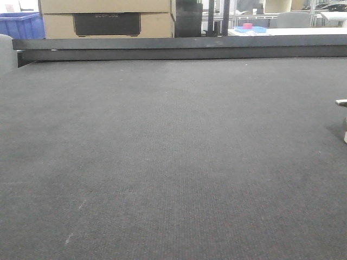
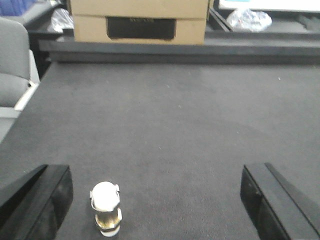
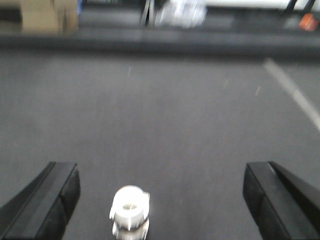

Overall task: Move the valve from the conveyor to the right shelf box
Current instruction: 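Close the right gripper around the silver valve body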

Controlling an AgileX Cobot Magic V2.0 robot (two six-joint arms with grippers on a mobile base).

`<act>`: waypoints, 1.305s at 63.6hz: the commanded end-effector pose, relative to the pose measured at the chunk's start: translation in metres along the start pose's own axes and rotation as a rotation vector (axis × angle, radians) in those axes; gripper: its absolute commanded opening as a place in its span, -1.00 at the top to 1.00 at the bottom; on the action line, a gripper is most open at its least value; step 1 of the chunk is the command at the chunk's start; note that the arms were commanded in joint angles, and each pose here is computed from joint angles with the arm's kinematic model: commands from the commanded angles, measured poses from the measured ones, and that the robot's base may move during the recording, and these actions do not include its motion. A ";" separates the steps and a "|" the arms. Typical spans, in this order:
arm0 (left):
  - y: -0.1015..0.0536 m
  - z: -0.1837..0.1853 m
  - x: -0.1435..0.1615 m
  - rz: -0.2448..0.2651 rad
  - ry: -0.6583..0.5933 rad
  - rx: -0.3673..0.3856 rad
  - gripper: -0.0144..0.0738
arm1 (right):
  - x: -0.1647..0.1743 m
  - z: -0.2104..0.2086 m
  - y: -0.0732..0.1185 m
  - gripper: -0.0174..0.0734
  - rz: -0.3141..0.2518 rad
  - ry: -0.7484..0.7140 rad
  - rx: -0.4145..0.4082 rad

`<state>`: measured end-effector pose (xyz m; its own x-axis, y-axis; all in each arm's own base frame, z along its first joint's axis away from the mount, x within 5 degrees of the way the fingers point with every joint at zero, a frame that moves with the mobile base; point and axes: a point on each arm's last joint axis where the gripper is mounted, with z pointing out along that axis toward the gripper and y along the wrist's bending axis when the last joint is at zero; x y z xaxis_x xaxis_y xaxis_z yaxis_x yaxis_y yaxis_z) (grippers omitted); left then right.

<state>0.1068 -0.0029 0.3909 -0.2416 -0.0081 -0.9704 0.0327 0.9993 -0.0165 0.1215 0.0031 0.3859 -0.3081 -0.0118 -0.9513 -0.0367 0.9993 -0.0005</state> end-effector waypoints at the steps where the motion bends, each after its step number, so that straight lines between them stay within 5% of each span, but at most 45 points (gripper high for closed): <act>1: -0.002 0.001 -0.003 -0.004 -0.004 0.020 -0.64 | -0.011 0.021 0.004 -0.64 -0.045 0.129 -0.036; 17: -0.007 0.001 -0.003 0.006 -0.008 0.062 -0.64 | -0.022 0.091 0.020 -0.64 -0.086 0.598 -0.124; 34: -0.007 0.001 -0.003 0.007 -0.008 0.066 -0.64 | -0.011 0.151 0.023 -0.64 -0.061 0.880 -0.114; 83: -0.007 0.001 -0.001 0.008 0.021 0.068 -0.64 | 0.055 0.246 0.026 -0.64 -0.070 1.050 -0.096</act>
<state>0.1085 -0.0094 0.3898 -0.2603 0.0075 -0.9655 0.0922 0.9956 -0.0171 0.3337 0.0379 0.2607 -0.9694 -0.1340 -0.2058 -0.1446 0.9888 0.0373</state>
